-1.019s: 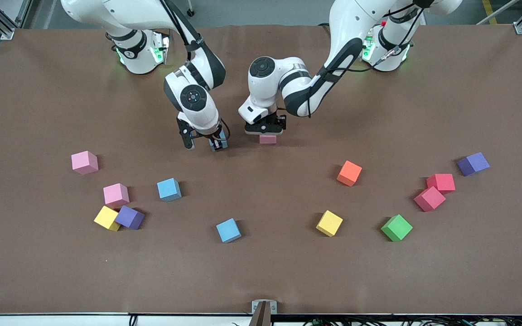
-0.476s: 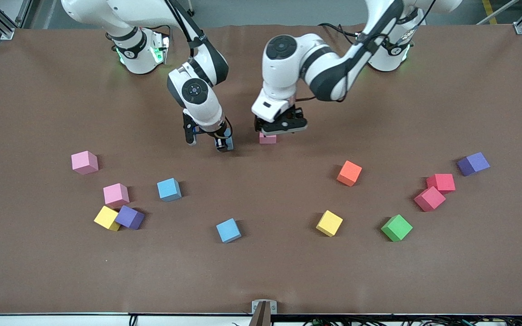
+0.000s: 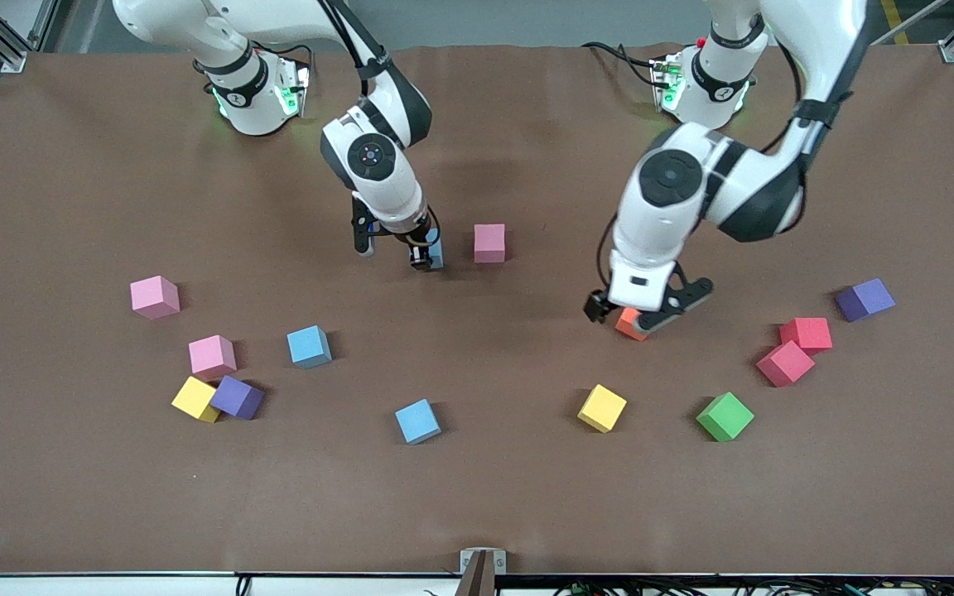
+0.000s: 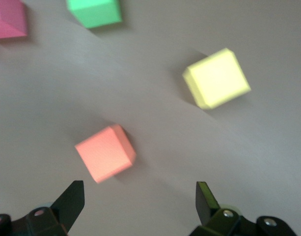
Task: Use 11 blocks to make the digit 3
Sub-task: 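Reach the left gripper to the orange cube and grasp it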
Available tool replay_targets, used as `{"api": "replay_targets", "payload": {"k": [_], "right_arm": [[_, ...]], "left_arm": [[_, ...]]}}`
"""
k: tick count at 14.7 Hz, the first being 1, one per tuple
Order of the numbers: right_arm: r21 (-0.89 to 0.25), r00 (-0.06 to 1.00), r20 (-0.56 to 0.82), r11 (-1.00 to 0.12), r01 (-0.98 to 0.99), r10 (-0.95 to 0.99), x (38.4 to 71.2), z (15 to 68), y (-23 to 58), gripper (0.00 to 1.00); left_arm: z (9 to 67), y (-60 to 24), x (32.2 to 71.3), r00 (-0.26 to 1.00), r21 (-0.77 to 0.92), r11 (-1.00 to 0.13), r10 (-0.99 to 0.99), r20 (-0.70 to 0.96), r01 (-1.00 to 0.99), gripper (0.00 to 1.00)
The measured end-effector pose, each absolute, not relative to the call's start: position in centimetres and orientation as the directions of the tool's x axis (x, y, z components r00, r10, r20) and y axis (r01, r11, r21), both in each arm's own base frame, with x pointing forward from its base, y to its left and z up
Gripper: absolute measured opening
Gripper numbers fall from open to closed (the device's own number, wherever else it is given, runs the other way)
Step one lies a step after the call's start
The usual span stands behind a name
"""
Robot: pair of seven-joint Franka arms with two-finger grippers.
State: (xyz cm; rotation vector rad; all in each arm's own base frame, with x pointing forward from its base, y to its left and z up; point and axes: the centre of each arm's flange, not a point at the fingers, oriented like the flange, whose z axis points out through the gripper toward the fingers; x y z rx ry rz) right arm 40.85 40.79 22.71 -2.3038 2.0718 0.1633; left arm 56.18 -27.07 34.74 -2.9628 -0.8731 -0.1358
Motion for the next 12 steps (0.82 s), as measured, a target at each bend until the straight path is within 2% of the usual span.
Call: {"api": "replay_targets", "payload": {"k": [5,12], "right_arm": [[0.045,0.084,-0.102,-0.089,-0.995,-0.991,40.0,20.0,44.1,0.61],[0.043,0.076,-0.106,-0.081,-0.996,-0.991,39.7,20.1,45.1,0.61]], "left_arm": [[30.6,-25.0,56.7,0.713,-0.062,-0.711,0.699,0.049,0.701,1.0],[26.4,-23.0,57.1,0.558,-0.102,-0.554,0.829,0.02,0.826,1.0]]}}
